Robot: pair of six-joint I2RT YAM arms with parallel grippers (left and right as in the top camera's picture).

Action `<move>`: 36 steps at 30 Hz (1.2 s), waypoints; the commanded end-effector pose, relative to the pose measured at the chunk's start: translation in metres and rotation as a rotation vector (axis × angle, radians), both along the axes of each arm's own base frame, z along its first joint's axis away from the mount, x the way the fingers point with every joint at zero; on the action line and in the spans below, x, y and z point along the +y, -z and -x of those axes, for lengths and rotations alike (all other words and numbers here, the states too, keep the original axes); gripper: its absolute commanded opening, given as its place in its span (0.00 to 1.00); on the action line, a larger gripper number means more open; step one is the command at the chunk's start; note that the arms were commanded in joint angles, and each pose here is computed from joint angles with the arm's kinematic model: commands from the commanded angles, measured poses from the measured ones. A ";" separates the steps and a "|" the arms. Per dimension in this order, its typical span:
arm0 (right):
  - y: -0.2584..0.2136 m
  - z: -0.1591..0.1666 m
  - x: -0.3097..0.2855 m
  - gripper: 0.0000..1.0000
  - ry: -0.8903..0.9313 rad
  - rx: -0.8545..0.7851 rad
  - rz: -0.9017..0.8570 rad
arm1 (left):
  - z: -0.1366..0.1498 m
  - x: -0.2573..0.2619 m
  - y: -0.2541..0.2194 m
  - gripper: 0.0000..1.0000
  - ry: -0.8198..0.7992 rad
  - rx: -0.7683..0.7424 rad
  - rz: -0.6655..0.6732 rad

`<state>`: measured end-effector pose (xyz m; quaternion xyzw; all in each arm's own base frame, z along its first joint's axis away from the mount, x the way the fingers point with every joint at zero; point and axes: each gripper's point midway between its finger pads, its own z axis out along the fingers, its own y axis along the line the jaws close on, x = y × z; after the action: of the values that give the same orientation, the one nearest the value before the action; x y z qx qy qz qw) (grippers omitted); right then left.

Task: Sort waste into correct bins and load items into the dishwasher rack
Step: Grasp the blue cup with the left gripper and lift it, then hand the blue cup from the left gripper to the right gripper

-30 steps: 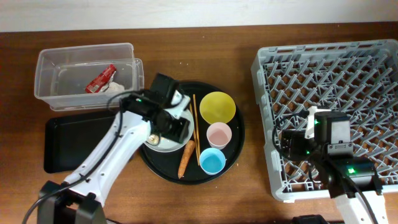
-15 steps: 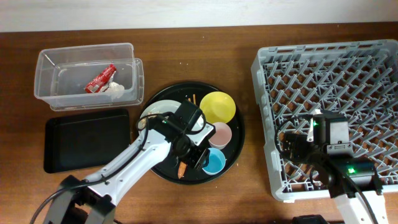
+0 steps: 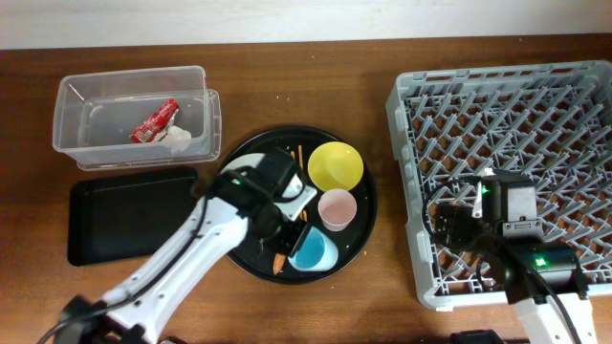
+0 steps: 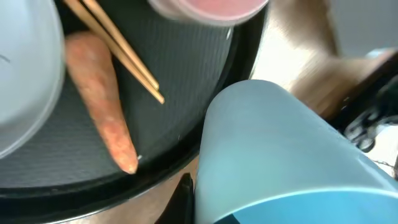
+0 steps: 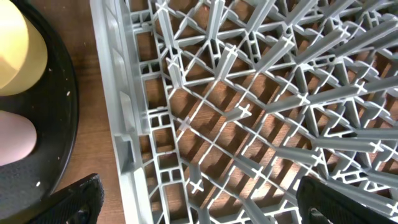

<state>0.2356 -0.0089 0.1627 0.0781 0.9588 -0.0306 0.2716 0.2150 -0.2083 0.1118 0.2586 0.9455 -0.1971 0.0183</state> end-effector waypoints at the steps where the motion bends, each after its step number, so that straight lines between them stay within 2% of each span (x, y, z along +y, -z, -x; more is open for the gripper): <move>1: -0.012 -0.009 -0.002 0.98 0.018 -0.055 0.000 | -0.028 -0.008 -0.051 0.00 -0.018 -0.102 0.133; 3: -0.021 -0.023 0.006 0.98 -0.007 -0.121 -0.040 | -0.066 0.000 -0.076 0.00 -0.083 -0.215 0.187; 5: -0.031 -0.044 0.029 0.98 -0.090 -0.196 -0.141 | -0.100 -0.004 -0.102 0.00 -0.107 -0.318 0.343; 7: -0.030 -0.061 0.066 0.98 -0.257 -0.206 -0.276 | -0.115 -0.017 -0.120 0.00 -0.071 -0.343 0.505; 9: -0.040 -0.069 0.119 0.98 -0.497 -0.229 -0.519 | -0.118 -0.042 -0.129 0.00 0.037 -0.274 0.740; 11: -0.062 -0.066 0.145 0.98 -0.677 -0.307 -0.619 | -0.117 -0.050 -0.134 0.00 0.101 -0.218 0.877; 13: -0.076 -0.060 0.157 0.98 -0.793 -0.358 -0.658 | -0.119 -0.049 -0.130 0.00 0.105 -0.183 0.914; 17: -0.101 -0.050 0.172 0.98 -0.985 -0.476 -0.691 | -0.098 -0.053 -0.155 0.00 0.203 -0.113 1.073; 21: -0.132 -0.036 0.185 0.98 -1.162 -0.592 -0.759 | -0.086 -0.061 -0.160 0.00 0.237 -0.072 1.102; 26: -0.141 -0.026 0.189 1.00 -1.235 -0.615 -0.801 | -0.064 -0.088 -0.158 0.00 0.316 -0.043 1.094; 31: -0.145 -0.016 0.191 0.92 -1.274 -0.604 -0.849 | -0.064 -0.088 -0.159 0.00 0.316 -0.042 1.095; 35: -0.141 -0.015 0.191 0.91 -1.258 -0.580 -0.864 | -0.067 -0.090 -0.168 0.00 0.321 -0.033 1.123; 36: -0.141 -0.016 0.191 0.88 -1.258 -0.581 -0.862 | -0.068 -0.090 -0.169 0.00 0.323 -0.038 1.124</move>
<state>0.2559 0.1802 0.2983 -0.3660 0.6504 0.5123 0.4250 0.2841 -0.2981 0.2723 0.3561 0.6532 -0.6509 0.1511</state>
